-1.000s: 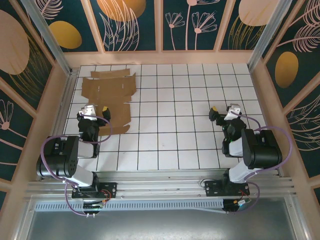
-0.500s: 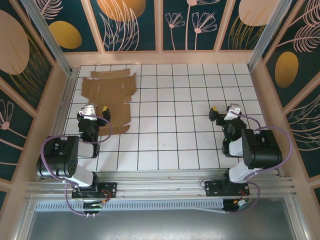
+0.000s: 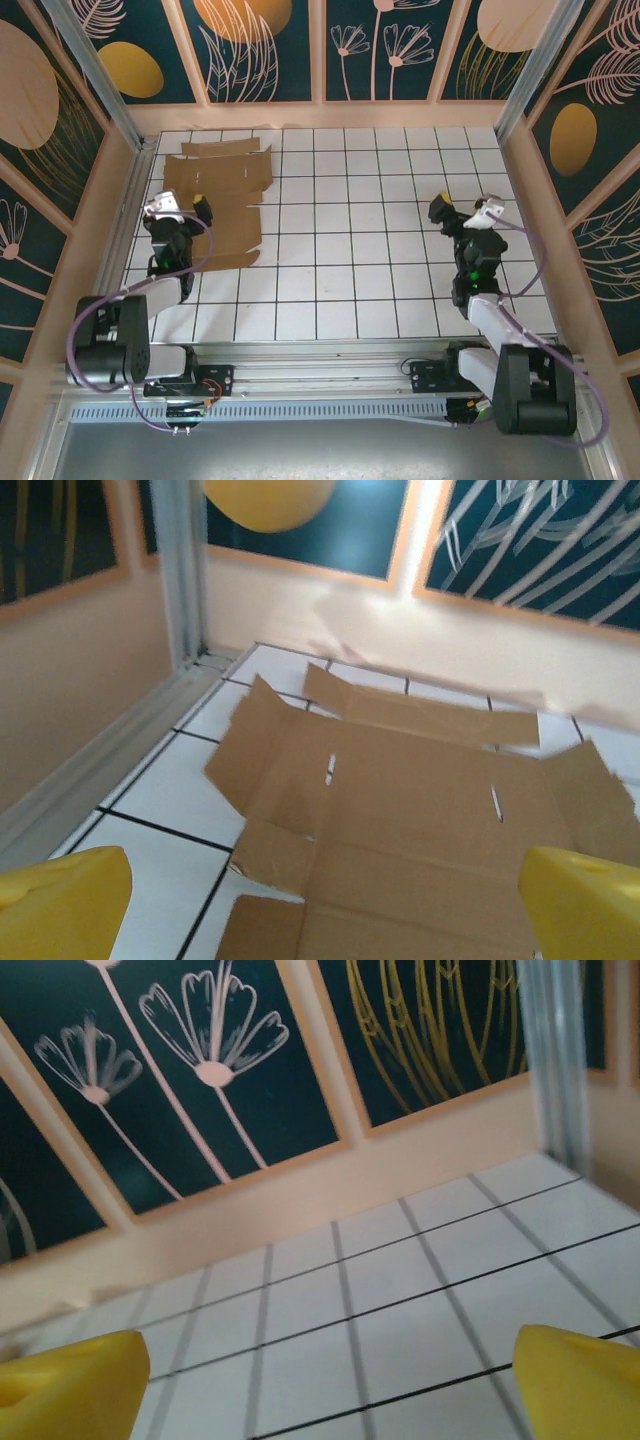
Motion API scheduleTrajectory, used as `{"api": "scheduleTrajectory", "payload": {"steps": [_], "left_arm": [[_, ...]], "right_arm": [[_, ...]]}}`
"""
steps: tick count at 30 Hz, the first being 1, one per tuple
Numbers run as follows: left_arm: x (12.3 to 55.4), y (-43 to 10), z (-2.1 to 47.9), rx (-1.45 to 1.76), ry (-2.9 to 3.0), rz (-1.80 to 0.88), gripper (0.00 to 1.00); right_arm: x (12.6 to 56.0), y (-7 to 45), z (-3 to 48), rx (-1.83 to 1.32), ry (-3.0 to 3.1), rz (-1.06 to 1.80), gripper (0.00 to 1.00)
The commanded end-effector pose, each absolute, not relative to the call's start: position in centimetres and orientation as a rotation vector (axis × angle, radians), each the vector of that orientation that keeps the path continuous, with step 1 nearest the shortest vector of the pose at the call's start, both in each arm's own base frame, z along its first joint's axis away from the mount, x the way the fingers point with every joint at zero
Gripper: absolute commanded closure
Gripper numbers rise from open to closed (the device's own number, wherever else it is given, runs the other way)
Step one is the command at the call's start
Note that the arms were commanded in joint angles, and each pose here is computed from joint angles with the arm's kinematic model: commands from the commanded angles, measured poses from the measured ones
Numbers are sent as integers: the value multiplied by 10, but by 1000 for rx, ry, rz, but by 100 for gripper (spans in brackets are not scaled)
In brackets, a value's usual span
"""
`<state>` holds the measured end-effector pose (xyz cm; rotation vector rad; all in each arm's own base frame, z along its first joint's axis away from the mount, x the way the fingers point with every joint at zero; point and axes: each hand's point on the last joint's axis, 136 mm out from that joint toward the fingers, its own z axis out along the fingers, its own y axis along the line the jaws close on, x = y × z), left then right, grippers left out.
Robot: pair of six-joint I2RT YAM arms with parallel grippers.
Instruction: Fold the paper box
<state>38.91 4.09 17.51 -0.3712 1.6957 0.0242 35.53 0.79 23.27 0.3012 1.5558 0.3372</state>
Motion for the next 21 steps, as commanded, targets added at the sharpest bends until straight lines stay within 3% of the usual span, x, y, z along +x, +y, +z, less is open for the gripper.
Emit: {"api": "scheduleTrajectory", "payload": {"steps": [1, 7, 15, 21], "left_arm": [[376, 54, 171, -682, 1748, -78, 1], [377, 8, 163, -954, 1832, -561, 9], [377, 2, 136, -1012, 2154, -445, 14], [383, -4, 128, -953, 2215, -448, 16]], "right_arm": [[354, 57, 210, 444, 1791, 622, 9], [362, 205, 217, 203, 2035, 985, 9], [390, 359, 191, -14, 2172, 1161, 9], [477, 398, 144, 0, 2175, 1062, 10]]}}
